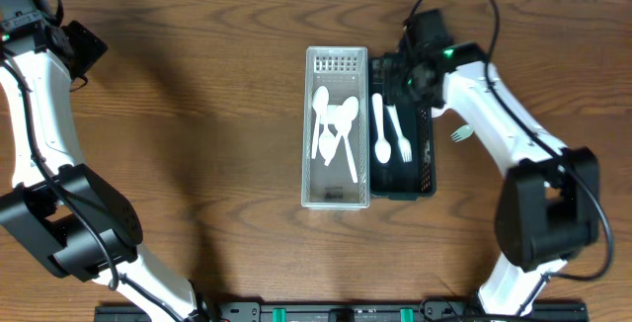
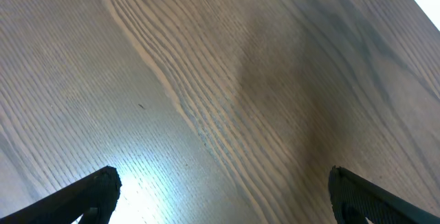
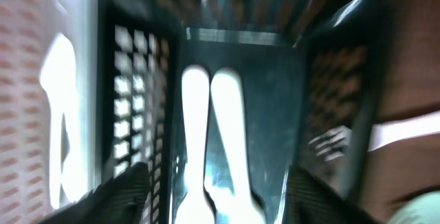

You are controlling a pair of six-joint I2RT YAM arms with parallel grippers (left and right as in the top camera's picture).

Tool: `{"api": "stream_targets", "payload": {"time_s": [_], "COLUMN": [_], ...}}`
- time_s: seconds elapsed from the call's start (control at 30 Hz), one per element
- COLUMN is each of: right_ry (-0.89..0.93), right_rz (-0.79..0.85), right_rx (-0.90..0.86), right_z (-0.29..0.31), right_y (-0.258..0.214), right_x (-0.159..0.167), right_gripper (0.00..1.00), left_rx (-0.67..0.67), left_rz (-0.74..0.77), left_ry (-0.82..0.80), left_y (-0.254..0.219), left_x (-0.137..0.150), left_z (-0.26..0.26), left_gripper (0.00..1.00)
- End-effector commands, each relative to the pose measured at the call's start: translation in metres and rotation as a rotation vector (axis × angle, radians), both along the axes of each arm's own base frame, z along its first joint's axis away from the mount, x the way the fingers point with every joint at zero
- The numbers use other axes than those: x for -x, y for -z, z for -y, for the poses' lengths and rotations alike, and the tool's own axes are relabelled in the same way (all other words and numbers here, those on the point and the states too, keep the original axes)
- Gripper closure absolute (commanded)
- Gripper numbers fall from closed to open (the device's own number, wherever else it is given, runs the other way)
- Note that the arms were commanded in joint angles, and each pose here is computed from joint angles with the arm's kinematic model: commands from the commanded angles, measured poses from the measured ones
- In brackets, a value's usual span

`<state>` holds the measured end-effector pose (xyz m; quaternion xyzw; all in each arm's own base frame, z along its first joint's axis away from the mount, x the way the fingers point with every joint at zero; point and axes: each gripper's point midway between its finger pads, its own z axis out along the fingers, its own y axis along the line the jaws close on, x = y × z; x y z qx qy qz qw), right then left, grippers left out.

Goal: Pack container
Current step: 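Carry the fork into the dark basket and release it, then return the right gripper and grasp the pale green fork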

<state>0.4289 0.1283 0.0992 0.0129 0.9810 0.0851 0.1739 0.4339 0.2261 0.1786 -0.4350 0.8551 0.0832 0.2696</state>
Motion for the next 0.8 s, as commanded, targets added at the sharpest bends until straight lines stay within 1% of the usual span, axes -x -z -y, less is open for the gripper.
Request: {"api": "stream_targets", "payload": {"time_s": [0.0, 0.07, 0.13, 0.27, 0.37, 0.43, 0.5, 0.6, 0.77], "right_ry": [0.154, 0.283, 0.4, 0.627, 0.757, 0.781, 0.792, 0.81, 0.769], "right_rz": [0.193, 0.208, 0.177, 0.027, -0.099, -0.166, -0.202, -0.245, -0.279], "right_rx": [0.04, 0.105, 0.147, 0.141, 0.107, 0.054, 0.027, 0.029, 0.026], "right_z": [0.051, 0.094, 0.135, 0.197, 0.22, 0.222, 0.221, 0.218, 0.205], "right_y": [-0.073, -0.08, -0.076, -0.043, -0.015, 0.003, 0.016, 0.034, 0.061], "right_x": [-0.024, -0.024, -0.018, 0.009, 0.028, 0.032, 0.032, 0.032, 0.024], "right_gripper": [0.28, 0.28, 0.31, 0.38, 0.41, 0.44, 0.44, 0.42, 0.4], "left_rx": [-0.027, -0.027, -0.027, -0.027, -0.027, -0.027, -0.027, -0.027, -0.027], "left_rz": [0.026, 0.026, 0.026, 0.026, 0.026, 0.026, 0.026, 0.026, 0.026], "left_ry": [0.001, 0.001, 0.001, 0.001, 0.001, 0.001, 0.001, 0.001, 0.001], "left_y": [-0.016, -0.016, -0.016, -0.016, -0.016, -0.016, -0.016, -0.016, -0.016], "left_x": [-0.001, -0.001, -0.001, -0.001, -0.001, -0.001, -0.001, -0.001, -0.001], "left_z": [-0.003, -0.003, -0.003, -0.003, -0.003, -0.003, -0.003, -0.003, -0.003], "left_gripper": [0.02, 0.02, 0.02, 0.02, 0.02, 0.02, 0.02, 0.02, 0.02]}}
